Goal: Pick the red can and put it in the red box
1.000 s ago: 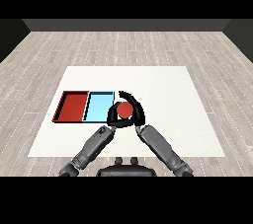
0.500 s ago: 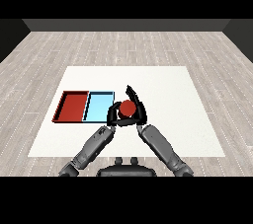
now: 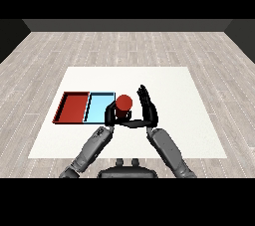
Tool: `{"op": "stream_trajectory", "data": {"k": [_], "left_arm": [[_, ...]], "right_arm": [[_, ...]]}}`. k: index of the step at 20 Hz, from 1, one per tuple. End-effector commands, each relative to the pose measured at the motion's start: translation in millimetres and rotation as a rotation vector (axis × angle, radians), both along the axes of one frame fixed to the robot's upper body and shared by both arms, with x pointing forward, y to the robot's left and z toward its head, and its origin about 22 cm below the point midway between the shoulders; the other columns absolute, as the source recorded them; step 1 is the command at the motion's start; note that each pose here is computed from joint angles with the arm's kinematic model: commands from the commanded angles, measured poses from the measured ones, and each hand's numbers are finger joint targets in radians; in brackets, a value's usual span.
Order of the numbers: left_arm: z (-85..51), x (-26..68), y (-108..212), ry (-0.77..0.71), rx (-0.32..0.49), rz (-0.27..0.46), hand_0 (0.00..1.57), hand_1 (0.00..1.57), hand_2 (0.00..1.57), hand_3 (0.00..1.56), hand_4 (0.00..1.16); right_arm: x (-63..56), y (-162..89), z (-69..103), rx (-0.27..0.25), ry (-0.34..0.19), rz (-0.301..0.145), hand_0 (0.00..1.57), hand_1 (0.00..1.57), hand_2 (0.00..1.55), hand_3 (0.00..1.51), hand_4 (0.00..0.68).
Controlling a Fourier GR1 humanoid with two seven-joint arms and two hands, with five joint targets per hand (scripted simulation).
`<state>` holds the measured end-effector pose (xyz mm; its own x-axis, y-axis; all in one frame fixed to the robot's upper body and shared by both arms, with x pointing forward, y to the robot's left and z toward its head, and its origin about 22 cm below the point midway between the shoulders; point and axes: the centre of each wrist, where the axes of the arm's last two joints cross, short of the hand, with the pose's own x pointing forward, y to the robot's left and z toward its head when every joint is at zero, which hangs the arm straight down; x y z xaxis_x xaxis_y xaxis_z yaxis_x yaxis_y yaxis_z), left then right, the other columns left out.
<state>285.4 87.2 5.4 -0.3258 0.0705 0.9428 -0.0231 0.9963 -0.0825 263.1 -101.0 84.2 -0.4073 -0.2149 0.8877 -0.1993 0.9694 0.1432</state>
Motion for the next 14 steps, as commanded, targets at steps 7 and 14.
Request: {"op": "stream_trajectory", "data": {"k": [7, 14], "left_arm": [[6.3, 7.9, 40.7, -0.03, 0.025, 0.088, 1.57, 1.57, 1.57, 1.48, 1.14], [39.0, 32.5, 133.6, -0.02, 0.146, 0.238, 1.57, 1.57, 1.57, 1.49, 1.12]], "right_arm": [[-25.5, -91.0, -1.9, 0.05, -0.034, -0.072, 0.0, 0.0, 0.0, 0.0, 0.0], [-45.2, -127.5, 1.1, 0.042, 0.03, -0.143, 0.0, 0.0, 0.0, 0.0, 0.0]]}}
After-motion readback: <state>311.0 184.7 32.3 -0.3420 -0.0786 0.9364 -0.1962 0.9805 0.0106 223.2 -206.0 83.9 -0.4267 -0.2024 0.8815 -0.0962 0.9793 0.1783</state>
